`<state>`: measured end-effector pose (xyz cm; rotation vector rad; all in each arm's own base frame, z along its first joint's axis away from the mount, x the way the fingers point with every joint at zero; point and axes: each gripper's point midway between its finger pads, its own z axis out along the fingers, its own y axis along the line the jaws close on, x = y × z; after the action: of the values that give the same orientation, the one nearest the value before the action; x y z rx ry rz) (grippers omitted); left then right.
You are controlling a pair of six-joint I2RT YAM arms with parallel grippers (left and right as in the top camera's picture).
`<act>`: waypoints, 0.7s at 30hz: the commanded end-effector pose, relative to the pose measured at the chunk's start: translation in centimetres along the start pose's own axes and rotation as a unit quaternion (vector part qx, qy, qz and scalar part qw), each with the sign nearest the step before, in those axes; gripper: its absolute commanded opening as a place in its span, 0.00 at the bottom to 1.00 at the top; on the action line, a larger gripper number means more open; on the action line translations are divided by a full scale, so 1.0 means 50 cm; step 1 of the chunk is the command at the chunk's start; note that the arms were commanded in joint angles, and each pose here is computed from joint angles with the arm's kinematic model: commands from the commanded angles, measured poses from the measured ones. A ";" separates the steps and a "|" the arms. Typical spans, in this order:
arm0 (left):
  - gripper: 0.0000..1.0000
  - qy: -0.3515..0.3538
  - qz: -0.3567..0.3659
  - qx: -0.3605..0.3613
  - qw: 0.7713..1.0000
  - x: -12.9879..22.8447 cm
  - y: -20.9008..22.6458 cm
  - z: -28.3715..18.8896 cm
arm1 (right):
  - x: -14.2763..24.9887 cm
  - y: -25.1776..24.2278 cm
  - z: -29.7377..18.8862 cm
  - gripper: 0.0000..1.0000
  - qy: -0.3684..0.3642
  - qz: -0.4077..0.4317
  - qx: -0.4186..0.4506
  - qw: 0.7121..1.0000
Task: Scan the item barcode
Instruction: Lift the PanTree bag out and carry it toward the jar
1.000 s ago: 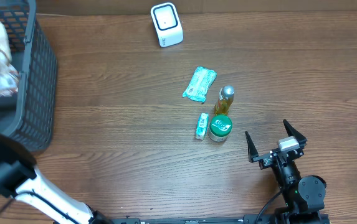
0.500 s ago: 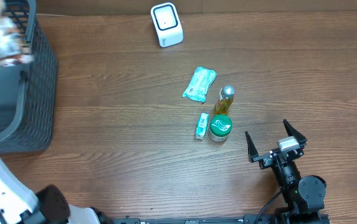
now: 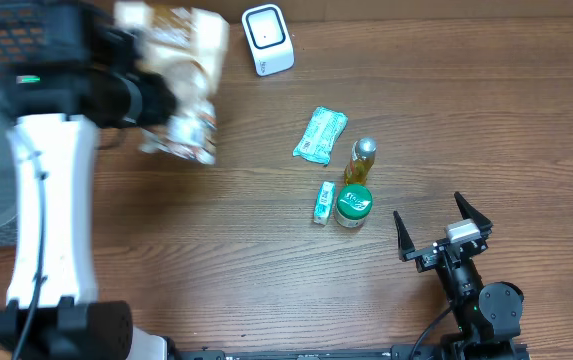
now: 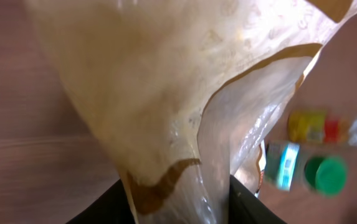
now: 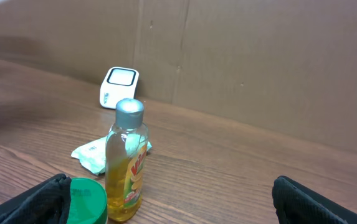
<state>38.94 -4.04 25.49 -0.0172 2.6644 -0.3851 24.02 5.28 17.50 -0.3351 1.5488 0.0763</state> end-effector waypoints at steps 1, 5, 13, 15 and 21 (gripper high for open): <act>0.42 0.070 0.011 0.022 0.997 0.090 -0.047 0.132 | 0.004 0.001 0.000 1.00 -0.002 0.000 0.000 1.000; 0.43 0.084 0.007 0.016 0.996 0.152 -0.065 0.231 | 0.004 0.001 0.000 1.00 -0.002 0.000 0.000 1.000; 0.43 0.094 -0.001 -0.015 0.995 0.252 -0.053 0.337 | 0.004 0.001 0.000 1.00 -0.002 0.000 0.000 1.000; 0.43 0.096 -0.007 -0.017 0.995 0.271 -0.050 0.351 | 0.004 0.001 0.000 1.00 -0.002 0.000 0.000 1.000; 0.45 0.091 -0.023 -0.016 0.995 0.300 -0.038 0.379 | 0.004 0.001 0.000 1.00 -0.002 0.000 0.000 1.000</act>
<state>33.92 -12.18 3.82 -0.0010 2.8565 -0.3834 24.02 5.28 17.49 -0.3354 1.5491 0.0766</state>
